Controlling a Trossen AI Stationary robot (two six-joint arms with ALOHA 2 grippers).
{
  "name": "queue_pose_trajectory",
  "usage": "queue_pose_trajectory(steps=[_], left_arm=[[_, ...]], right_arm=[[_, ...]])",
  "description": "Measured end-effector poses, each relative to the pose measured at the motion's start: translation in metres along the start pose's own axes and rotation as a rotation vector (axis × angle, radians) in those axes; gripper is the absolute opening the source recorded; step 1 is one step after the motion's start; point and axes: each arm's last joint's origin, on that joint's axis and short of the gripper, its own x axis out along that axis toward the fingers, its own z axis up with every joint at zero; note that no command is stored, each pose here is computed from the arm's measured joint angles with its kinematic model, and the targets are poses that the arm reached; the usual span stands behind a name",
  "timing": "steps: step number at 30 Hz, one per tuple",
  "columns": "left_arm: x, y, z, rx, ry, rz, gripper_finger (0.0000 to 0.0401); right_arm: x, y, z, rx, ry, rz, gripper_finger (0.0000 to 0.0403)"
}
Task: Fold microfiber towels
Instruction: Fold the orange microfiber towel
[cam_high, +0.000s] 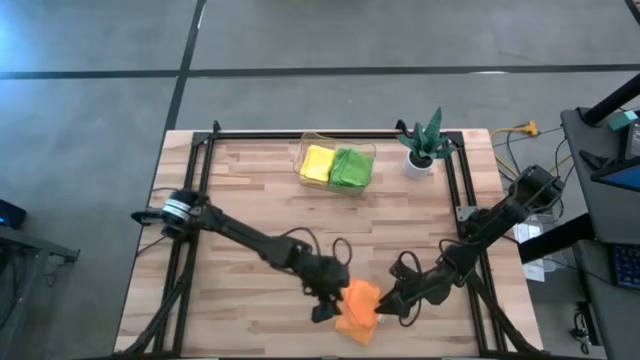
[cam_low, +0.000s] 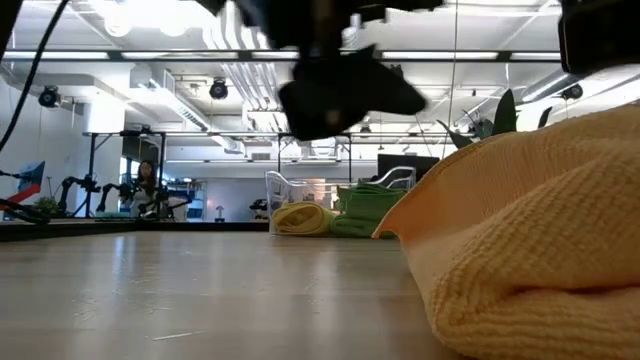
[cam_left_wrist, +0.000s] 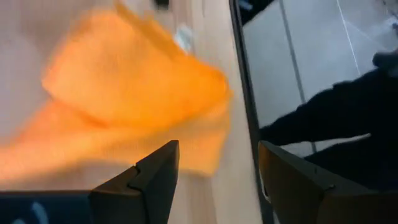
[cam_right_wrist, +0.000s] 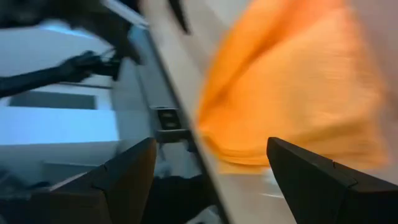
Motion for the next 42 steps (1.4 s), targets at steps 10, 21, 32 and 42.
queue_pose_trajectory(steps=[10,21,32,42], left_arm=[[-0.013,0.012,-0.074,-0.134,0.020,0.034,0.0203],[-0.067,0.027,-0.120,-0.134,-0.044,-0.017,0.0203],[-0.115,0.033,-0.148,-0.097,-0.108,-0.035,0.0202],[-0.129,0.038,-0.163,-0.068,-0.123,-0.045,0.0202]], right_arm=[[0.006,0.048,0.034,0.017,-0.058,-0.217,0.0301],[0.053,0.096,0.111,-0.009,-0.041,-0.454,0.0301],[0.130,0.098,0.131,-0.080,0.152,-0.846,0.0273],[0.160,0.091,0.129,-0.067,0.202,-1.002,0.0170]])
